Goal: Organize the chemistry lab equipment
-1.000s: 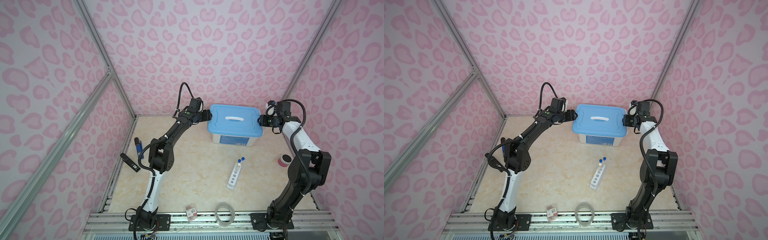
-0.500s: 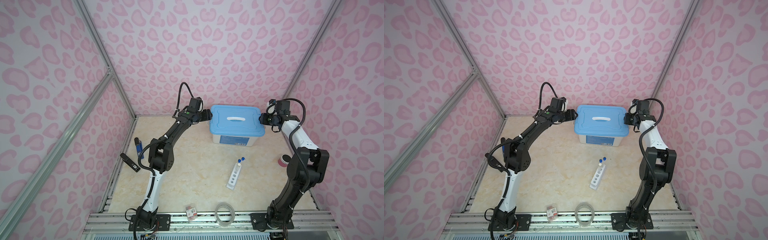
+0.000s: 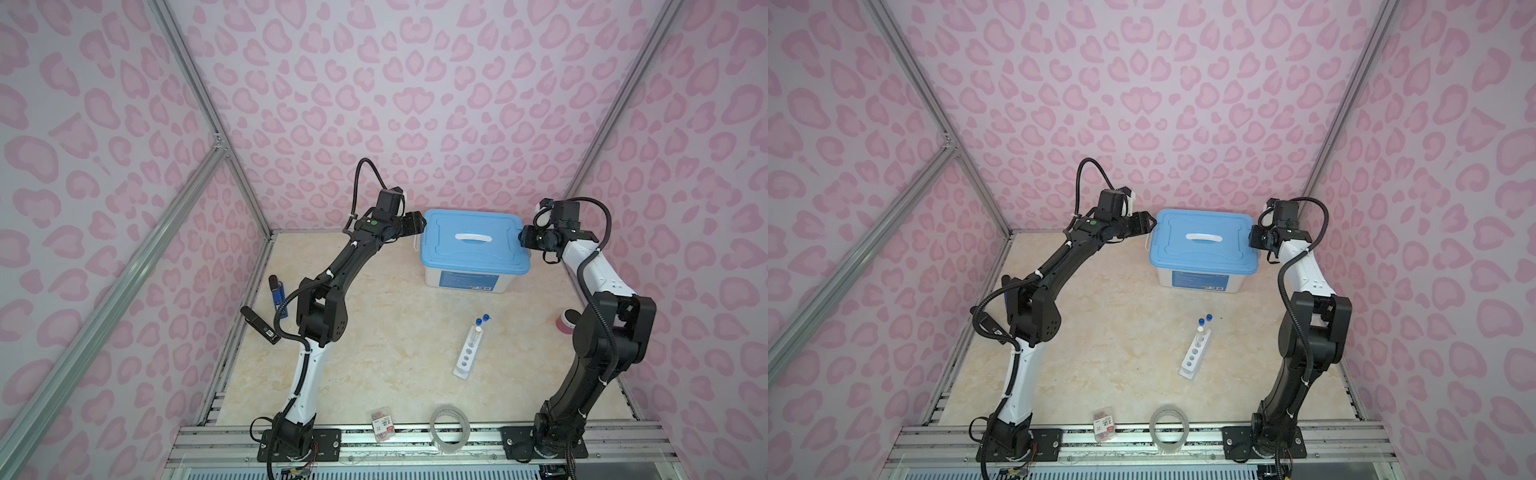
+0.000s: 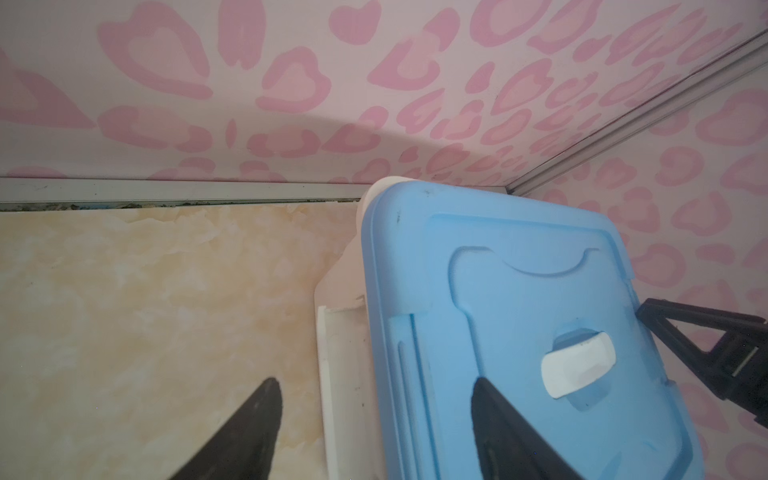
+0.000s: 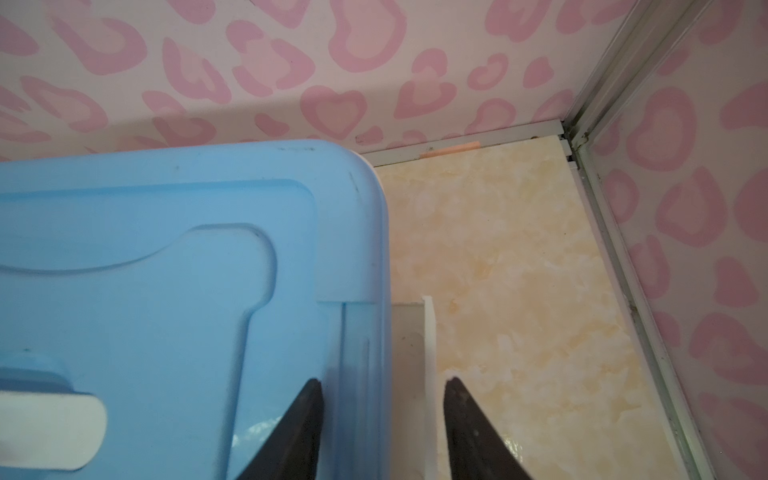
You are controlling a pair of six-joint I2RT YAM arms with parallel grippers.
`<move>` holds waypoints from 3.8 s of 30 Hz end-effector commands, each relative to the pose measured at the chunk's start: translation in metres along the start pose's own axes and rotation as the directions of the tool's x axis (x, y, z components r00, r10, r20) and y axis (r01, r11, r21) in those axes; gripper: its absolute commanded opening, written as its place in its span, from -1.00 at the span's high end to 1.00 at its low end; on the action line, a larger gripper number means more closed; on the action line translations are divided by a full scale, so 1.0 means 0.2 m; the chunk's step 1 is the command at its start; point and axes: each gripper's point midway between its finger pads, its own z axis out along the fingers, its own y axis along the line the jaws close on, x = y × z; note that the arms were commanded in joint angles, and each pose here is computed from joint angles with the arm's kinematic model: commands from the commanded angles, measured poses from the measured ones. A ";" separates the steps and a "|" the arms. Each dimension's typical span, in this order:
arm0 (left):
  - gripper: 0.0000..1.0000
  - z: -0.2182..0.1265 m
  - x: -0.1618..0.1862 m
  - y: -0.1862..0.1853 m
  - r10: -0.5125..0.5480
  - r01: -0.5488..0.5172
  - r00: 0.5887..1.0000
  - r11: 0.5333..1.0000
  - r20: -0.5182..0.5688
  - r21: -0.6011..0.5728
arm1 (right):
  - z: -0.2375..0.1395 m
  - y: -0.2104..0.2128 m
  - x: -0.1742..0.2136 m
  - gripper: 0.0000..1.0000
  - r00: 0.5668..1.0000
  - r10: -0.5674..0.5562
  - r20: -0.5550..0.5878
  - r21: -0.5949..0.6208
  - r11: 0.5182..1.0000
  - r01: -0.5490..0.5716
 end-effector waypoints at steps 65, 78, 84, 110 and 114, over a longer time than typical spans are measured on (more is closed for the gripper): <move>-0.47 -0.25 -0.03 -0.40 0.283 -0.282 0.953 0.959 0.104 -0.022 | -0.18 0.01 0.02 -0.57 0.972 0.208 0.108 -0.259 0.950 -0.174; -0.47 -0.21 0.10 -0.62 0.340 -0.347 0.935 0.935 0.104 0.067 | -0.15 0.02 0.14 -0.62 0.969 0.238 0.068 -0.296 0.932 -0.209; -0.47 -0.12 0.17 -0.64 0.318 -0.325 0.945 0.939 0.074 0.112 | -0.14 0.02 0.11 -0.62 0.968 0.242 0.071 -0.311 0.927 -0.209; -0.46 0.10 0.34 -0.58 0.297 -0.294 0.955 0.946 -0.004 0.136 | -0.04 0.02 0.17 -0.54 0.963 0.266 0.038 -0.342 0.909 -0.238; -0.46 0.12 0.35 -0.56 0.297 -0.293 0.955 0.947 -0.011 0.131 | -0.03 0.02 0.16 -0.52 0.962 0.272 0.038 -0.351 0.905 -0.242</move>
